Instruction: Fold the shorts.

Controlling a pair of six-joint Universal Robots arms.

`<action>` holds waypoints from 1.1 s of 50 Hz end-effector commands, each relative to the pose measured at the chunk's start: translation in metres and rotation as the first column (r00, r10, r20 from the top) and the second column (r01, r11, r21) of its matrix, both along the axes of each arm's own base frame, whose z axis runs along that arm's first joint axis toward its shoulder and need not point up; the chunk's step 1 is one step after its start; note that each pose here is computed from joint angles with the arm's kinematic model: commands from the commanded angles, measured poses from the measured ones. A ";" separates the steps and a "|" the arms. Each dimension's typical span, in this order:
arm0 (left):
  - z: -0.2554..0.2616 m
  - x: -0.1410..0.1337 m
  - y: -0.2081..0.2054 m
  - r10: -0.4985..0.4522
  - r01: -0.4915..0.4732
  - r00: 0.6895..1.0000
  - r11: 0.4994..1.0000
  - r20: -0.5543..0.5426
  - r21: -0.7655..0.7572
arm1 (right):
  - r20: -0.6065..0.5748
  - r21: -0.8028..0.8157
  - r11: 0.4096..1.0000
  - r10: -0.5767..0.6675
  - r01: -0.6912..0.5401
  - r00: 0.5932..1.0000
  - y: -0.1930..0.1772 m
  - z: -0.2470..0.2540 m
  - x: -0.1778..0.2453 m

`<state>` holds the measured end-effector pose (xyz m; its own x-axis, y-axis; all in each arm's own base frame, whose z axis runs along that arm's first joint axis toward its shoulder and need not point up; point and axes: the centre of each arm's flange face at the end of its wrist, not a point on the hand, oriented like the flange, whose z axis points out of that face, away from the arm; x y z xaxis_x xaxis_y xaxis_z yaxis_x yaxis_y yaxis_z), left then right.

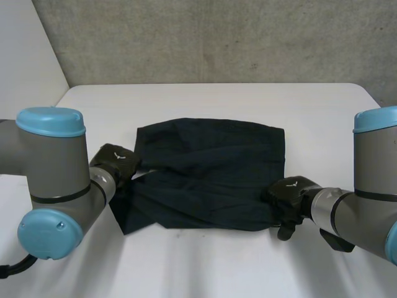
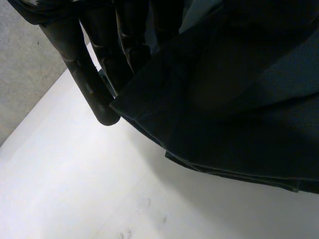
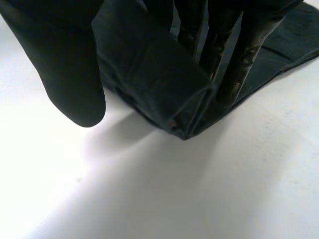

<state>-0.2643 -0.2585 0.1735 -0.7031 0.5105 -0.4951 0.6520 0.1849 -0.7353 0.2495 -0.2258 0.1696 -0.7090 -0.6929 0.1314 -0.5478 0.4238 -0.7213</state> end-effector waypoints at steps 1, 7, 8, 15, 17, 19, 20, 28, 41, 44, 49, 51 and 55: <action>-0.004 -0.001 -0.004 0.002 -0.002 1.000 1.000 0.002 0.007 | 0.002 0.022 1.000 0.007 -0.007 1.000 0.004 -0.001 0.000; -0.006 -0.001 0.001 -0.006 0.006 1.000 1.000 0.012 0.024 | 0.021 -0.082 0.997 0.017 -0.015 1.000 -0.009 0.001 0.006; -0.006 -0.002 0.002 -0.011 0.010 1.000 0.999 0.014 0.030 | 0.033 -0.117 0.993 0.017 -0.013 0.999 -0.014 0.003 0.008; 0.004 -0.006 -0.013 -0.008 0.008 1.000 1.000 -0.002 -0.022 | 0.021 -0.281 0.959 0.039 -0.031 0.999 -0.051 0.021 0.022; 0.017 -0.013 -0.029 -0.006 0.003 1.000 0.997 -0.027 -0.081 | 0.010 -0.327 0.944 0.047 -0.041 0.999 -0.059 0.027 0.027; 0.033 -0.019 -0.042 -0.002 -0.006 0.998 0.990 -0.057 -0.141 | -0.005 -0.426 0.904 0.049 -0.047 0.999 -0.075 0.043 0.038; 0.053 -0.023 -0.057 0.005 -0.025 0.996 0.976 -0.093 -0.215 | -0.005 -0.469 0.883 0.037 -0.036 0.999 -0.083 0.051 0.040; 0.208 -0.016 -0.108 0.013 -0.290 0.922 0.687 -0.387 -0.667 | 0.233 -0.899 0.391 0.040 0.199 0.972 -0.137 0.182 0.062; 0.235 -0.001 -0.069 -0.087 -0.356 0.864 0.589 -0.496 -0.725 | 0.316 -0.940 0.177 0.134 0.291 0.939 -0.117 0.208 0.059; 0.208 0.000 -0.069 -0.053 -0.335 0.877 0.644 -0.477 -0.688 | 0.266 -0.924 0.310 0.101 0.224 0.959 -0.116 0.177 0.059; 0.123 0.002 -0.059 0.026 -0.253 0.922 0.797 -0.387 -0.549 | 0.184 -0.856 0.500 0.056 0.132 0.981 -0.116 0.112 0.059; 0.099 0.005 -0.055 0.046 -0.234 0.933 0.833 -0.358 -0.502 | 0.144 -0.815 0.573 0.051 0.089 0.988 -0.113 0.079 0.058; 0.045 0.007 -0.046 0.074 -0.188 0.955 0.899 -0.288 -0.395 | 0.073 -0.740 0.673 0.064 0.012 0.995 -0.106 0.026 0.060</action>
<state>-0.2610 -0.3176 0.2937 -0.9222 0.0913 -0.3757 0.3395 -0.2739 -0.8998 0.3088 -0.3409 0.2729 -0.7976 -0.2869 0.5305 -0.3878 -0.4297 -0.8155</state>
